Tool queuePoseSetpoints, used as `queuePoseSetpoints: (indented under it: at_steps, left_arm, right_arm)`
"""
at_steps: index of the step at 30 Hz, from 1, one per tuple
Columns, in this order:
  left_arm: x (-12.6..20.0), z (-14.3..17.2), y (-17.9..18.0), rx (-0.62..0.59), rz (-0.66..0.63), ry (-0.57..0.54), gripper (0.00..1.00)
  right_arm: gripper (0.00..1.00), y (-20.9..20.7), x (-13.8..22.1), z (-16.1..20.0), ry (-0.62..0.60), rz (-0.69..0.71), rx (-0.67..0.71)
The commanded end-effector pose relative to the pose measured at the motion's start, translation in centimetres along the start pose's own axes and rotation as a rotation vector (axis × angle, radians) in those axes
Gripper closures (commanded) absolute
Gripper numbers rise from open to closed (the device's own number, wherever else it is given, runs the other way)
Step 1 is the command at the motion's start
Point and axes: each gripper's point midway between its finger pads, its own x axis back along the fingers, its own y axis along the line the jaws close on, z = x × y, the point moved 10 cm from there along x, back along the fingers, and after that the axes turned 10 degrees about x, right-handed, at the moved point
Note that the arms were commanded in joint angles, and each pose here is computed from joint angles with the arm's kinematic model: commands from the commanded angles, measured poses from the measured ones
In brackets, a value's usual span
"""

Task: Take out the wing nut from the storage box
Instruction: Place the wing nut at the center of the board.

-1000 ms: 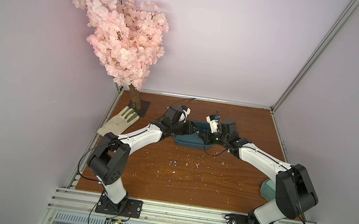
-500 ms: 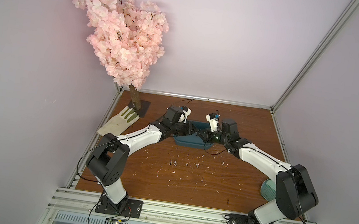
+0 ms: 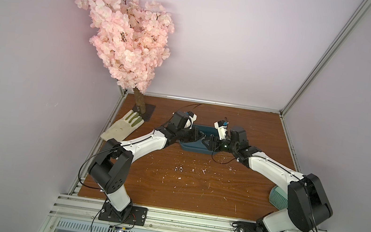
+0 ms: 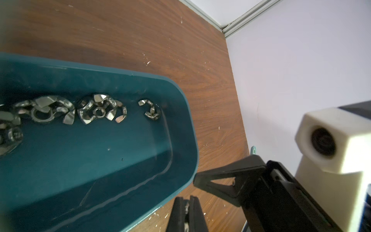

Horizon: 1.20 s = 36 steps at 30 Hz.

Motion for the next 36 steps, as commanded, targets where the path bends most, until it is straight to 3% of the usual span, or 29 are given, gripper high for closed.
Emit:
queuePoseSetpoints:
  at_steps: [1,9,23,36]
  left_arm:
    - [0.9,1.2,0.0,-0.031,-0.101,-0.001,1.00]
    - [1.4,5.4,1.0,-0.099,-0.383,0.036,1.00]
    - [1.2,11.0,4.0,-0.047,-0.540,0.088,1.00]
    - [-0.7,11.7,5.7,-0.060,-0.658,0.144,1.00]
  right_arm:
    - [0.28,0.1,1.8,-0.4,-0.050,0.057,0.036]
    - [0.01,-0.6,3.5,2.3,-0.032,0.147,0.039]
    - [0.01,-1.0,6.2,6.1,-0.045,0.209,0.005]
    - [0.01,-0.9,7.3,6.9,-0.074,0.222,-0.020]
